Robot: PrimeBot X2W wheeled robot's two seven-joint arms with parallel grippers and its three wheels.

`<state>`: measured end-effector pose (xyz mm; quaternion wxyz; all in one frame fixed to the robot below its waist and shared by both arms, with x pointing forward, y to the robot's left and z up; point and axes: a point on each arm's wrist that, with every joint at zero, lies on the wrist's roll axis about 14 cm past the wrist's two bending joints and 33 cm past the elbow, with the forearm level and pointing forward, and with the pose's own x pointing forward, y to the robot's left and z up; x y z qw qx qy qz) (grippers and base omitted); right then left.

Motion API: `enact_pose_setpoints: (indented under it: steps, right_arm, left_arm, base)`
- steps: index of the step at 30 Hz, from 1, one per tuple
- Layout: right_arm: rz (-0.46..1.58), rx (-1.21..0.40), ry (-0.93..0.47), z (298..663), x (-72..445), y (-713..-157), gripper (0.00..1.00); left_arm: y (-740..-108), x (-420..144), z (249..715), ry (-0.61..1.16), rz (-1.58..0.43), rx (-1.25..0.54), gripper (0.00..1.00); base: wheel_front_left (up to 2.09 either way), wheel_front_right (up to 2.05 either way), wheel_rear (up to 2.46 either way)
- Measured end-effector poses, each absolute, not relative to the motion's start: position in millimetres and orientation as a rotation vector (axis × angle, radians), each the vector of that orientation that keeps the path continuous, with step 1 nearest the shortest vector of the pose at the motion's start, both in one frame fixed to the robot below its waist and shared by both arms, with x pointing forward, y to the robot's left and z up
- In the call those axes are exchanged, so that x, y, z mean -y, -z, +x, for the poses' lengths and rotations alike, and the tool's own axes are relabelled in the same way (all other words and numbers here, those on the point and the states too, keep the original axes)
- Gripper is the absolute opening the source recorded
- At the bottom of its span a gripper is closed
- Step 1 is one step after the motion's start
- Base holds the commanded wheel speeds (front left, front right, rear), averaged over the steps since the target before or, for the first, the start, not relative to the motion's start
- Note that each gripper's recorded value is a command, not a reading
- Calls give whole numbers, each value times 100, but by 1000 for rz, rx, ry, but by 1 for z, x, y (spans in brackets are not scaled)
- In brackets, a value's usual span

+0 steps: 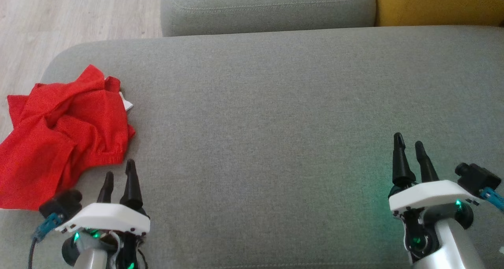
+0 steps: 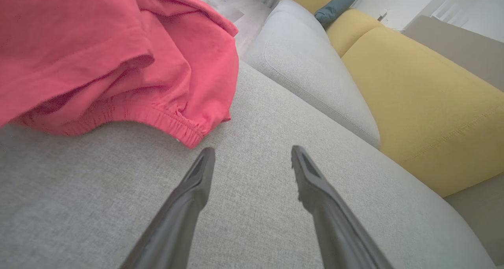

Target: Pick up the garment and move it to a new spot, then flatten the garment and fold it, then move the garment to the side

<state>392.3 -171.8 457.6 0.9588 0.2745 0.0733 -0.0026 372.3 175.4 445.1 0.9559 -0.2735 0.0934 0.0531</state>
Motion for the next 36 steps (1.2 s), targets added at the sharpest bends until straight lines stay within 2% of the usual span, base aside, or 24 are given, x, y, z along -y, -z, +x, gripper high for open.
enact_pose_setpoints:
  steps: [36]
  right_arm:
    - [145,-98,-88,384,162,-464,100]
  left_arm:
    - [-461,-168,369,-55,-143,-92,100]
  base:
    - [0,0,0]
